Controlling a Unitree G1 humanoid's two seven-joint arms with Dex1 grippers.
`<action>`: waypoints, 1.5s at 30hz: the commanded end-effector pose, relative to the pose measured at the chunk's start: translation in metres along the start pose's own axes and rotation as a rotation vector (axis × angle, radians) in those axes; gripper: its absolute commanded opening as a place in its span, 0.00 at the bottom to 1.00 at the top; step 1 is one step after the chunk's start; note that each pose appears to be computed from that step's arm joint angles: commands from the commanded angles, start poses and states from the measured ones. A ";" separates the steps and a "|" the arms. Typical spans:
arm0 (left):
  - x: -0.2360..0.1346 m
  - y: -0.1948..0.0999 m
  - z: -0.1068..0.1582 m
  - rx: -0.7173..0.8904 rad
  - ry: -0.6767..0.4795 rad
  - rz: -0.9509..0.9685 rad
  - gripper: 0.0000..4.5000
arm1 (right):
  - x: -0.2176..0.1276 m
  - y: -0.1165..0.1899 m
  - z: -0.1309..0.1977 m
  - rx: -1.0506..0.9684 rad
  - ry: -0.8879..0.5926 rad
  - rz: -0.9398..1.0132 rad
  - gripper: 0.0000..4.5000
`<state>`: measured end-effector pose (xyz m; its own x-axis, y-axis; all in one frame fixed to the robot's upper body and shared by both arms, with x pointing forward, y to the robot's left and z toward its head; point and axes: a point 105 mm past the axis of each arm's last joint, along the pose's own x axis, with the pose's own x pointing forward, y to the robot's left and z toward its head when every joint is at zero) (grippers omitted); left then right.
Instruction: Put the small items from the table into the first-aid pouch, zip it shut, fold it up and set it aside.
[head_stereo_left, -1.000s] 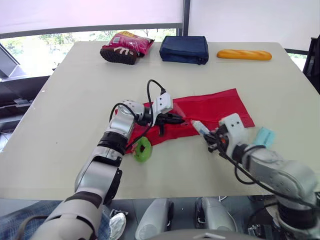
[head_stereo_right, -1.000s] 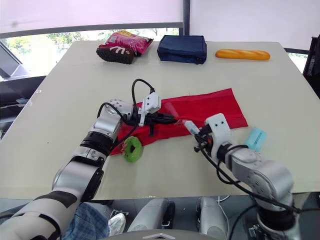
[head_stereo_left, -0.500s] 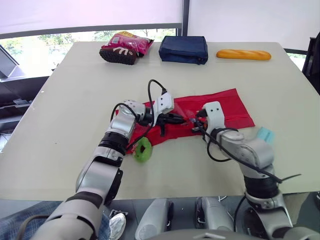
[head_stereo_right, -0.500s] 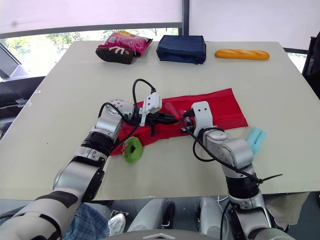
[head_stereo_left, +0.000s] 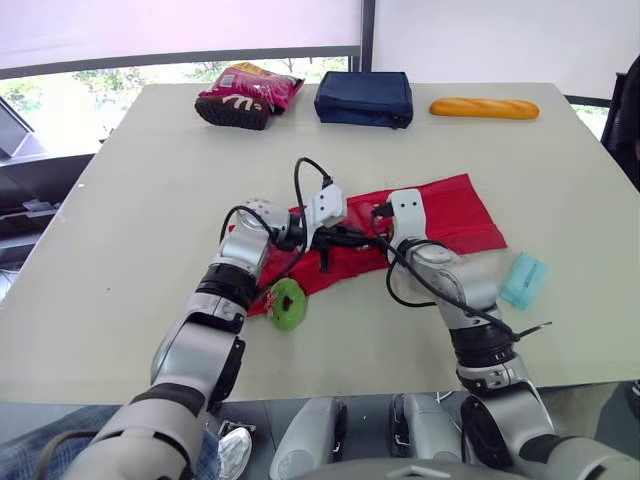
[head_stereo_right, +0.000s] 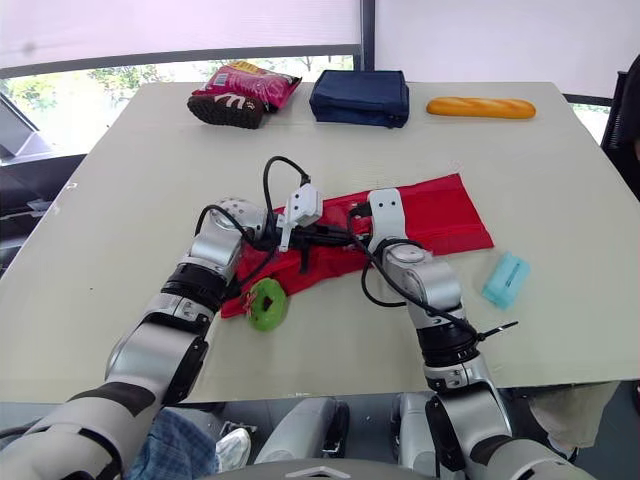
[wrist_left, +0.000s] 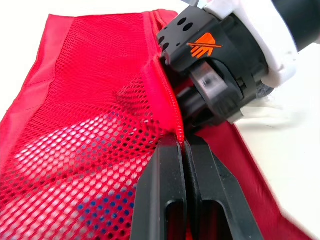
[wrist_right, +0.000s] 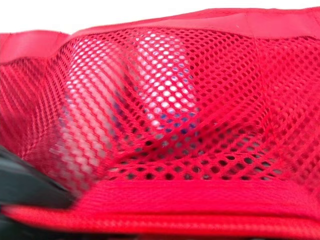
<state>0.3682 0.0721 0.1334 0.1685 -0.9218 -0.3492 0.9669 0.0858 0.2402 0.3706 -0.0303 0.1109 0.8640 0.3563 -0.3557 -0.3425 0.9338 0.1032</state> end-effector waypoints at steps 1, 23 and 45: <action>0.005 0.003 0.008 0.035 -0.008 0.002 0.00 | -0.017 0.021 0.019 -0.020 -0.073 0.100 0.83; 0.015 0.011 0.013 0.021 -0.039 0.024 0.00 | -0.044 0.023 0.002 -0.121 -0.027 0.206 0.38; 0.008 0.012 0.008 0.013 -0.020 0.039 0.00 | -0.115 0.005 0.027 -0.329 -0.220 0.359 0.38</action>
<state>0.3777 0.0611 0.1305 0.1879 -0.9220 -0.3384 0.9660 0.1112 0.2336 0.2902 -0.0608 0.1532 0.7198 0.6429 -0.2617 -0.6788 0.7308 -0.0720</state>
